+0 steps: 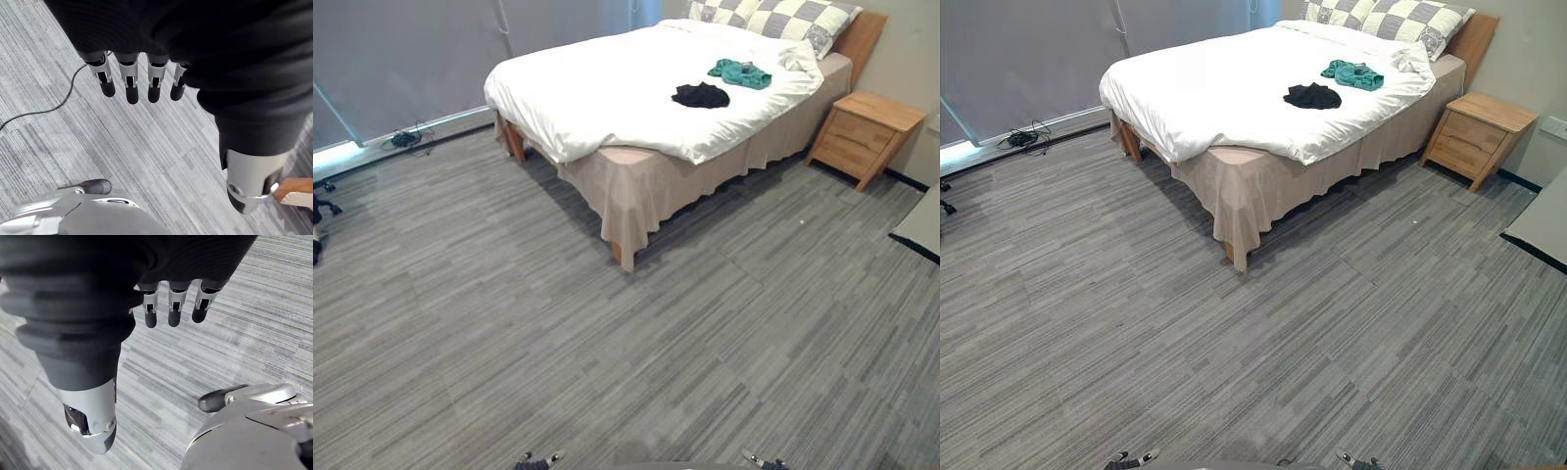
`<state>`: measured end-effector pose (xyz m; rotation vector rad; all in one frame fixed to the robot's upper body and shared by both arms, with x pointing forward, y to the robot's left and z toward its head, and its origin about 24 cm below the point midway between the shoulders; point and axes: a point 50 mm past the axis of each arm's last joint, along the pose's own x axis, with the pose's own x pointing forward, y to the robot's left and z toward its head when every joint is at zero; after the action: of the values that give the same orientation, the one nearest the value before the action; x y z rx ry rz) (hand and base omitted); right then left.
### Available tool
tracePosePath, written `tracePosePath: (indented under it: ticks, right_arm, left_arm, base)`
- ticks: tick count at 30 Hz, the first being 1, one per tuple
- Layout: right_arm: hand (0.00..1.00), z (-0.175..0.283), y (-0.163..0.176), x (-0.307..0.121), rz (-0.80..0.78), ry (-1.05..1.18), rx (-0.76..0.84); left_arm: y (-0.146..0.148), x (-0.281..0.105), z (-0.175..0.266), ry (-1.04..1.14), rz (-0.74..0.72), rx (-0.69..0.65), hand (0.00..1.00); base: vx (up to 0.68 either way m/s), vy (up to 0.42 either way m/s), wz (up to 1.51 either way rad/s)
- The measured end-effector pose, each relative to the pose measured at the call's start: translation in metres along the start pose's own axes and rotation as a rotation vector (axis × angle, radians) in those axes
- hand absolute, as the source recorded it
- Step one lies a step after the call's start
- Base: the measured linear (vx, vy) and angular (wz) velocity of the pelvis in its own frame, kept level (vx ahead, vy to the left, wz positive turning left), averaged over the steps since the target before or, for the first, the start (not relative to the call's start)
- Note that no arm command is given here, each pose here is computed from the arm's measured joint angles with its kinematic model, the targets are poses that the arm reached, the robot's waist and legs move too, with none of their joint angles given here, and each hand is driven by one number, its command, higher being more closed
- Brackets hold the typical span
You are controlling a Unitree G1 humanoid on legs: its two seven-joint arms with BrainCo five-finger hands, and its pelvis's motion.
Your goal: Tidy the bed and pick cloth on bed and put in laundry
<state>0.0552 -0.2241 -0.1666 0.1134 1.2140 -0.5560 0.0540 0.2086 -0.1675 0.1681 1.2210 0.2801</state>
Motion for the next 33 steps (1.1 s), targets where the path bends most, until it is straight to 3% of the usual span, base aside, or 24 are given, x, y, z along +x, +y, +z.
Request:
tracePosePath:
  ticks: [33]
  right_arm:
    - [0.00, -0.0010, -0.0011, -0.0001, -0.005, 0.004, 0.019]
  left_arm:
    - [-0.0004, -0.0001, -0.0001, 0.001, -0.002, -0.003, 0.00]
  base:
    - [-0.04, -0.034, -0.02]
